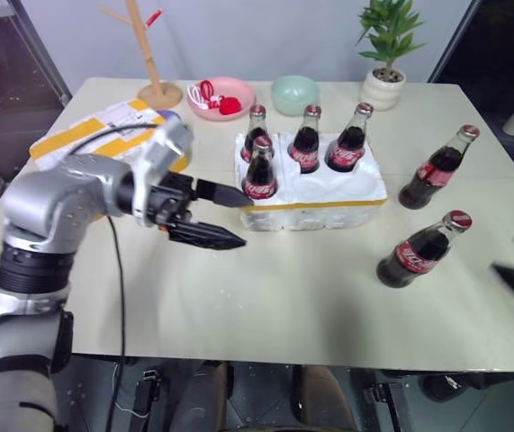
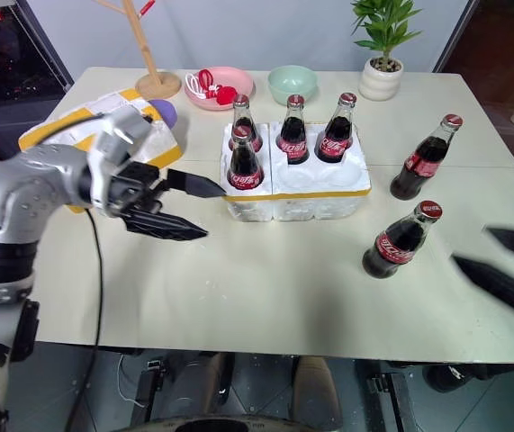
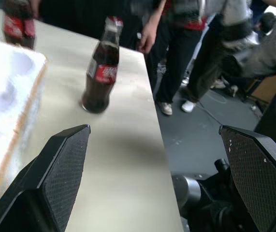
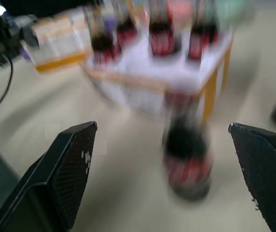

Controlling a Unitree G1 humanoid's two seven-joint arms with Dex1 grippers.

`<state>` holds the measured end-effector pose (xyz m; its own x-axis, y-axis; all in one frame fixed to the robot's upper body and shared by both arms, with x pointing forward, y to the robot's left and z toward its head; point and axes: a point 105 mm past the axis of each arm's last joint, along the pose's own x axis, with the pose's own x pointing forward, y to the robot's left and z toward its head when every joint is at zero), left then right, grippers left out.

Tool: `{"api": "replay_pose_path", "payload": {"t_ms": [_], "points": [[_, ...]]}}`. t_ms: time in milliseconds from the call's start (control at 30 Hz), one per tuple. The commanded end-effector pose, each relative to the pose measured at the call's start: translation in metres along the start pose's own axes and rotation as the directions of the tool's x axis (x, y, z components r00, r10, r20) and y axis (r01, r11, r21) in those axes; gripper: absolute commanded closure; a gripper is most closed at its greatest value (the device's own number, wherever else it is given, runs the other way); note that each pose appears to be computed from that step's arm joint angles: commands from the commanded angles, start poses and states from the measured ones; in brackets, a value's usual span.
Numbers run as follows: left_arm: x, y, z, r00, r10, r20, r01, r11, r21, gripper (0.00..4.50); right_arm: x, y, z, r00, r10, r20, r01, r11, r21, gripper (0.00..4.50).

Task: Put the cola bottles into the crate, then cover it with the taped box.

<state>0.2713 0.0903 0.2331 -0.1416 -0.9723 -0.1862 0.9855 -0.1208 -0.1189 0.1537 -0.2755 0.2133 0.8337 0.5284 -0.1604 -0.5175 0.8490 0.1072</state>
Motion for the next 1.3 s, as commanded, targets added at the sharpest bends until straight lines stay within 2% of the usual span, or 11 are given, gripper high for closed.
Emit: {"api": "replay_pose_path", "payload": {"t_ms": [33, 267, 533, 733, 833, 867, 900, 1100, 1200, 1300], "points": [[0.01, 0.004, -0.002, 1.0, 0.012, -0.022, -0.01, 0.996, 0.085, 0.04, 0.022, 0.008, -0.018, 0.999, -0.05, -0.004, 0.05, 0.995, -0.083, 0.0], [0.017, 0.011, 0.0, 1.0, 0.022, -0.007, -0.021, 0.993, 0.113, 0.04, 0.059, -0.009, -0.049, 0.993, -0.108, 0.046, 0.11, 0.993, -0.042, 0.0], [0.012, 0.013, 0.001, 0.999, 0.047, -0.011, -0.045, 0.992, 0.122, 0.04, 0.088, -0.018, -0.054, 0.993, -0.059, 0.099, 0.057, 0.998, 0.014, 0.0], [0.011, 0.013, 0.004, 0.998, 0.063, -0.001, -0.062, 0.99, 0.126, 0.04, 0.108, -0.034, -0.06, 0.992, -0.091, 0.088, 0.089, 0.996, 0.021, 0.0], [0.011, 0.012, 0.007, 0.998, 0.066, 0.011, -0.066, 0.99, 0.128, 0.0, 0.11, -0.035, -0.061, 0.992, -0.087, 0.088, 0.086, 0.996, 0.008, 0.92], [0.01, 0.012, 0.007, 0.997, 0.071, 0.013, -0.072, 0.989, 0.128, 0.0, 0.11, -0.034, -0.053, 0.99, -0.075, 0.116, 0.075, 0.997, 0.001, 1.38], [0.009, 0.013, 0.007, 0.997, 0.079, 0.015, -0.08, 0.989, 0.127, 0.0, 0.11, -0.032, -0.045, 0.988, -0.061, 0.144, 0.062, 0.998, -0.007, 1.65], [-0.01, 0.016, 0.006, 0.982, 0.182, 0.058, -0.186, 0.979, 0.087, 0.0, 0.112, 0.002, 0.031, 0.934, 0.165, 0.317, -0.15, 0.986, -0.072, 1.65], [-0.021, 0.016, 0.007, 0.965, 0.248, 0.088, -0.255, 0.964, 0.076, 0.0, 0.13, 0.021, 0.067, 0.895, 0.279, 0.349, -0.246, 0.96, -0.135, 1.65], [-0.025, 0.015, 0.011, 0.949, 0.292, 0.122, -0.302, 0.951, 0.067, 0.0, 0.156, 0.024, 0.089, 0.89, 0.302, 0.342, -0.255, 0.951, -0.177, 1.65]]}}
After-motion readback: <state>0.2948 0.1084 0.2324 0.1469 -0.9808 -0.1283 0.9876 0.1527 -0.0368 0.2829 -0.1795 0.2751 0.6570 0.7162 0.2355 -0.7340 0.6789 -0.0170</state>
